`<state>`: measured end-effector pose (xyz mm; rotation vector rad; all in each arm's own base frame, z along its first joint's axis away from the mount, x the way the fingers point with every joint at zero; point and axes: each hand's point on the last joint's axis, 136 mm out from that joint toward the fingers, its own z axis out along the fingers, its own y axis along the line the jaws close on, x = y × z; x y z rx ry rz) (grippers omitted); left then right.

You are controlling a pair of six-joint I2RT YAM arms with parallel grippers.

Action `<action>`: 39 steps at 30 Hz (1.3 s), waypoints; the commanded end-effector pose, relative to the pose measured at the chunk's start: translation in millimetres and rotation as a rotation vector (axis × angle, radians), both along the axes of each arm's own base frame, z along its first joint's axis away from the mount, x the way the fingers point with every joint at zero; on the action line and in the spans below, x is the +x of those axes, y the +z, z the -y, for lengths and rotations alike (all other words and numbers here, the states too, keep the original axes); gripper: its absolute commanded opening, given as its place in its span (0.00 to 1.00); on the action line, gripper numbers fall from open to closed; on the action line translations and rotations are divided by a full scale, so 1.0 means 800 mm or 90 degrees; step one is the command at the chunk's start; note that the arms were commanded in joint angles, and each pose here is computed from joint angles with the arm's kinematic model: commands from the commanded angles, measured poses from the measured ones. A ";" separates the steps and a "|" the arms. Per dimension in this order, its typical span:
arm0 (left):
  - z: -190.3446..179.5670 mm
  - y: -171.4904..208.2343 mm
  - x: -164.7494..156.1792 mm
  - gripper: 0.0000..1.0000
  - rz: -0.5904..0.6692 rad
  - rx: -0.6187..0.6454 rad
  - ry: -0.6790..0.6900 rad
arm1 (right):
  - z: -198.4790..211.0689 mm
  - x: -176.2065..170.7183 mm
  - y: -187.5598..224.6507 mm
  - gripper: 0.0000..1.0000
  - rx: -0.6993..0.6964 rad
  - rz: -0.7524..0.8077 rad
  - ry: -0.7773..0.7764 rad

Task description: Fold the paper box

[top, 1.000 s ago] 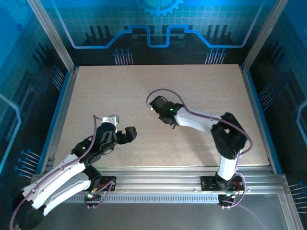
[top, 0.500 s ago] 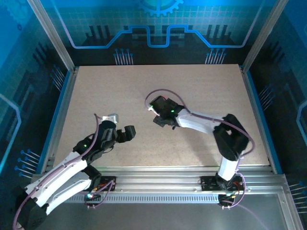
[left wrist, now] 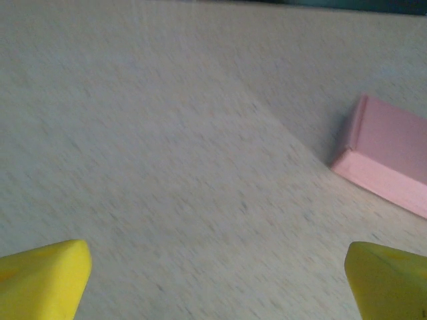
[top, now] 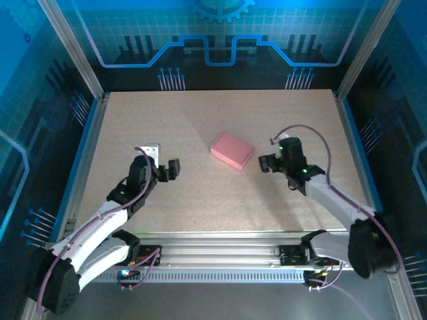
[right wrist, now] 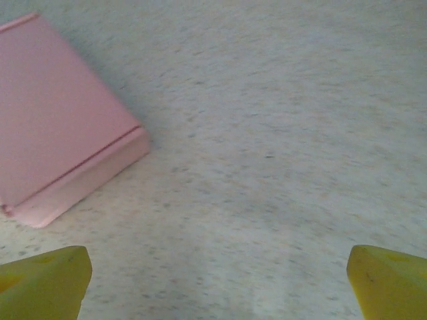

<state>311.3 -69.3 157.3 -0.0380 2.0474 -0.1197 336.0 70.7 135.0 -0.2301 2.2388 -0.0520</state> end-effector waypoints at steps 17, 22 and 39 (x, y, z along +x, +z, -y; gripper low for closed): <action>-0.075 -0.038 0.081 0.99 0.139 -0.009 0.008 | 0.086 0.027 -0.002 1.00 0.114 0.242 -0.058; -0.078 -0.074 0.104 0.99 0.121 -0.013 0.006 | 0.071 0.055 -0.020 1.00 0.123 0.223 -0.016; -0.082 -0.077 0.109 0.99 0.088 0.003 0.027 | 0.051 0.076 -0.051 1.00 0.082 0.170 0.009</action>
